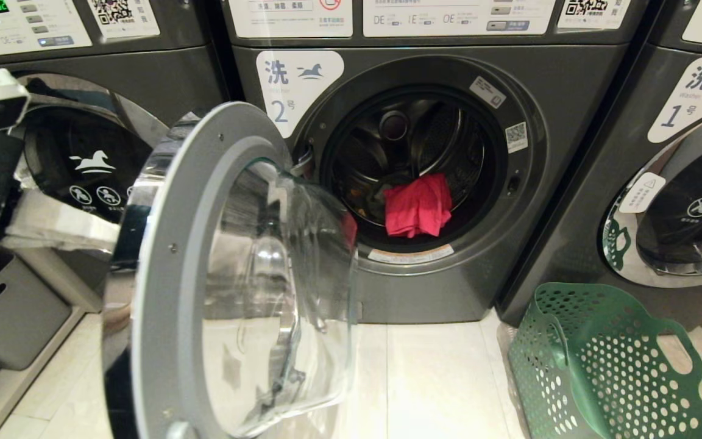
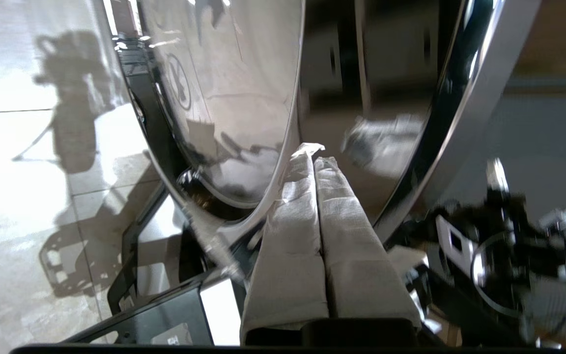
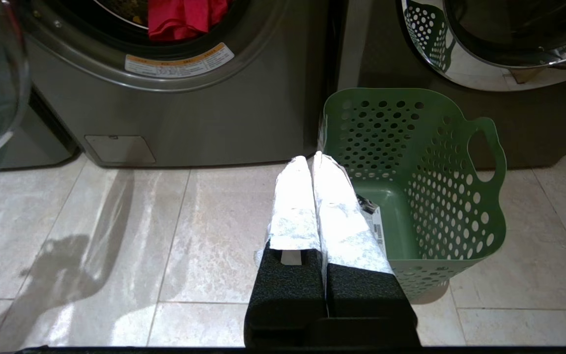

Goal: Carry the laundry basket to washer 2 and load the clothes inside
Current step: Close the washing machine door with the left hand

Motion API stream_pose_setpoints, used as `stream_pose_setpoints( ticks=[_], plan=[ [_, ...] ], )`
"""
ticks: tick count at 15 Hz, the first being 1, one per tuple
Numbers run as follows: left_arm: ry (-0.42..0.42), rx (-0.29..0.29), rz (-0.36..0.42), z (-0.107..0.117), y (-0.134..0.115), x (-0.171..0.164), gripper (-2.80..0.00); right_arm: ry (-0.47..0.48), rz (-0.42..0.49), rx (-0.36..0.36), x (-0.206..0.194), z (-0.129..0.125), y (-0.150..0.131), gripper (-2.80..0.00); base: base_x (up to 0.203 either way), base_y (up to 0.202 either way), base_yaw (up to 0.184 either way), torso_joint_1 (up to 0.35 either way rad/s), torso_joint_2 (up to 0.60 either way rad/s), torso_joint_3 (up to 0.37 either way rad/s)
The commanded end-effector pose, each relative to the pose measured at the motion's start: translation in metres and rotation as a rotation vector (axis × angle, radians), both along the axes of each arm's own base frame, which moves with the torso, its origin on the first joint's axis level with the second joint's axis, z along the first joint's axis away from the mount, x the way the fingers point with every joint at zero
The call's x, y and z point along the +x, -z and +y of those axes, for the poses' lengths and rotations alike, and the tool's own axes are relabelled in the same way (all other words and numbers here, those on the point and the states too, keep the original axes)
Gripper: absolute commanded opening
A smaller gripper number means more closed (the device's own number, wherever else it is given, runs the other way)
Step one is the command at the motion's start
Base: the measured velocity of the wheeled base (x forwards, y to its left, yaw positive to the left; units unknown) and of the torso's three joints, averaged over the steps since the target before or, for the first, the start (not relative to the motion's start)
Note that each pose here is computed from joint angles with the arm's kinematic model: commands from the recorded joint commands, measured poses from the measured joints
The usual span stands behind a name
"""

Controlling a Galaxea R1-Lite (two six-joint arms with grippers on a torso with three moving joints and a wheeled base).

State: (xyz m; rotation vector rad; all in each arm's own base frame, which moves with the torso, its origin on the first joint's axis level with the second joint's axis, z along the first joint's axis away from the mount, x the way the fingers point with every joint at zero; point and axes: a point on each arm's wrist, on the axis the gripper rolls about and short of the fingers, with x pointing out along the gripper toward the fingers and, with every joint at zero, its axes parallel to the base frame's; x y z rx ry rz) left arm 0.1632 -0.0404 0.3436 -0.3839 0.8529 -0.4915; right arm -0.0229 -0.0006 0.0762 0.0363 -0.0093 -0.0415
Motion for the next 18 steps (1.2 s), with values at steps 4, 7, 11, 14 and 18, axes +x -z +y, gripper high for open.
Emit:
stream_pose_setpoints(
  ticks=[4, 7, 11, 14, 18],
  plan=[
    [0.269, -0.004, -0.071, -0.065, 0.022, 0.018, -2.80, 0.001, 0.003, -0.009, 0.000, 0.000, 0.000, -2.80, 0.000, 0.000, 0.000, 0.000, 0.00, 0.000],
    [0.135, 0.025, -0.350, -0.102, 0.021, 0.062, -2.80, 0.000, 0.004, -0.032, 0.000, 0.000, 0.000, -2.80, 0.000, 0.000, 0.000, 0.000, 0.00, 0.000],
    [-0.313, 0.152, -0.572, -0.094, 0.007, 0.076, -2.80, -0.059, -0.035, -0.046, -0.005, 0.001, -0.021, -2.80, 0.000, 0.000, 0.000, 0.000, 0.00, 0.000],
    [-0.382, 0.149, -0.612, -0.073, -0.002, 0.049, -2.80, -0.179, 0.090, 0.019, 0.010, 0.004, -0.062, -2.80, 0.000, 0.000, 0.000, 0.000, 0.00, 0.000],
    [-0.406, 0.099, -0.684, -0.048, -0.023, 0.005, -2.80, -0.325, 0.420, 0.101, 0.085, 0.007, -0.096, -2.80, 0.000, 0.000, 0.000, 0.000, 0.00, 0.000]
  ],
)
